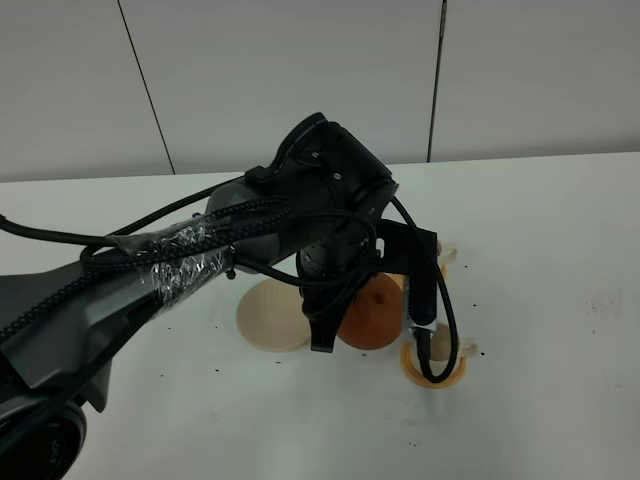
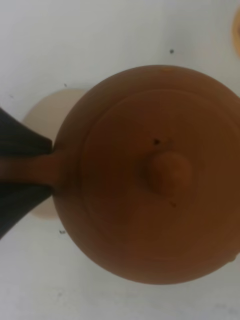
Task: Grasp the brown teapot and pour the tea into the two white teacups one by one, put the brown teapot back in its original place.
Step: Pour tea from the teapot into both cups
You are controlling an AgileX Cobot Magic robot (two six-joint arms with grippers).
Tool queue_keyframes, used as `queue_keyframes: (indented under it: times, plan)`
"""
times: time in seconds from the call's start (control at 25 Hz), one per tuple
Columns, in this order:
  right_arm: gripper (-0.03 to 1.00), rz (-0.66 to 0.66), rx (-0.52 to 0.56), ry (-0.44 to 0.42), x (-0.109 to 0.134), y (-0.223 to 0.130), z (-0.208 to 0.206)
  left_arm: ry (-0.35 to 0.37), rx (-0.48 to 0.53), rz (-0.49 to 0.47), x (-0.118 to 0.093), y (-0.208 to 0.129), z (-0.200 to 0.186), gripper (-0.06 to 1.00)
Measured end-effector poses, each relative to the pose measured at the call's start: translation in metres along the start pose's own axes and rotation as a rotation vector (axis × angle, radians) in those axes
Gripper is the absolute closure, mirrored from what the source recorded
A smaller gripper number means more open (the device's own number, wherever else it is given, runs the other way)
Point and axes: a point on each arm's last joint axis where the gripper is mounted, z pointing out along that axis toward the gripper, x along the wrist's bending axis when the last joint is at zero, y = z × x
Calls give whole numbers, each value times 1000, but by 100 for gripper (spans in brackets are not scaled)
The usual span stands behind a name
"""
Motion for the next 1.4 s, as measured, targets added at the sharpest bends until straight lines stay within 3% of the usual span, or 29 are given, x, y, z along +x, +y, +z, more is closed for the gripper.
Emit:
queue_keyframes:
  times: [0.28,0.56,1.4]
  plan:
    - [73,0,0,0,0,0,0,32,-3,-14,2,-2,-10,78]
    - [73,0,0,0,0,0,0,110,33,38,1,3,-24,78]
    - [73,2,0,3,0,0,0,134,54,77,-4,11,-29,77]
